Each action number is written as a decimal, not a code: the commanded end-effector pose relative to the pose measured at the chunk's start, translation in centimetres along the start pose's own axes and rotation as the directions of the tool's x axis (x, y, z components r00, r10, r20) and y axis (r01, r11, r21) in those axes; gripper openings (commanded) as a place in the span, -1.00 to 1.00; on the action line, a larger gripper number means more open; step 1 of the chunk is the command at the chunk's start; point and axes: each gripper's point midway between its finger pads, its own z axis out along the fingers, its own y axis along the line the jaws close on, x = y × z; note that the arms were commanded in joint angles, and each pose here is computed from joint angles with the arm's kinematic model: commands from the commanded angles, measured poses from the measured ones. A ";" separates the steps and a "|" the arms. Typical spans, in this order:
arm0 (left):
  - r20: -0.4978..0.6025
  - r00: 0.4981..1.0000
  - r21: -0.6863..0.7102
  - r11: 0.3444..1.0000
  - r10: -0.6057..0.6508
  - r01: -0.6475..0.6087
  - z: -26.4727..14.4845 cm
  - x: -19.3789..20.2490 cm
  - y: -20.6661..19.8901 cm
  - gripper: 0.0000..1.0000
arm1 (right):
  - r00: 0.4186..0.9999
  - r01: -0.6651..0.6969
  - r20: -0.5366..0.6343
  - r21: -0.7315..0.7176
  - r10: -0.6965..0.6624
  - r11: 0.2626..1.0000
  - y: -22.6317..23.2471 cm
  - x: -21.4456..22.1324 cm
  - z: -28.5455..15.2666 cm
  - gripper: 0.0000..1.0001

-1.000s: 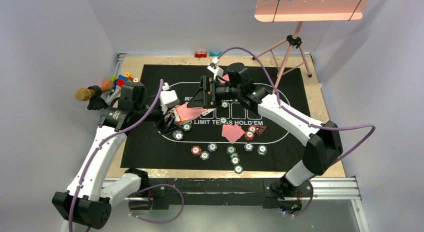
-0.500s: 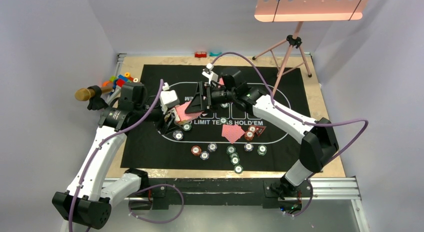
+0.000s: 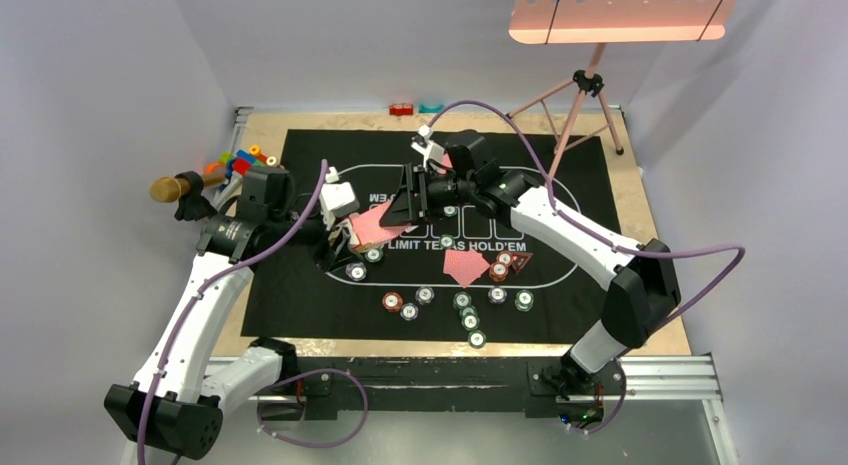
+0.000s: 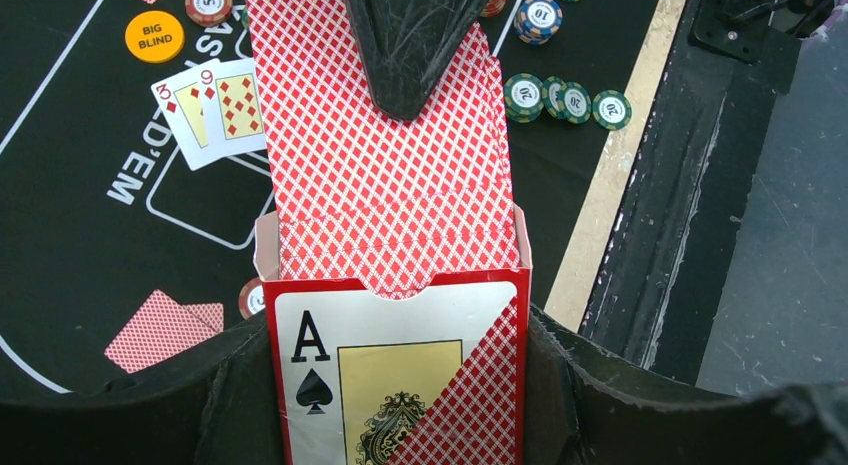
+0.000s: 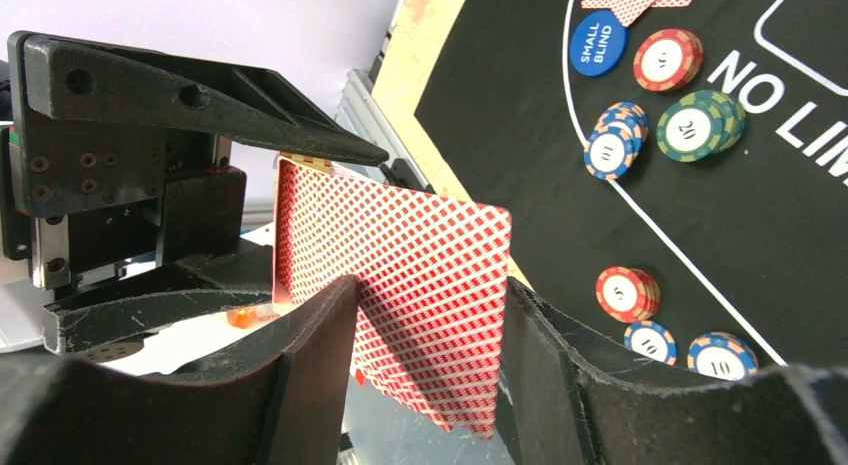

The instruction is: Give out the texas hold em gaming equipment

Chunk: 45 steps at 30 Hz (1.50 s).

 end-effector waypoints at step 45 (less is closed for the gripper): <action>0.107 0.994 0.014 0.999 0.034 -0.035 -0.8 -2.4 -0.9 -1.00 | 0.936 0.285 0.130 0.262 -0.326 0.922 2.5 -4.0 -4.9 -0.18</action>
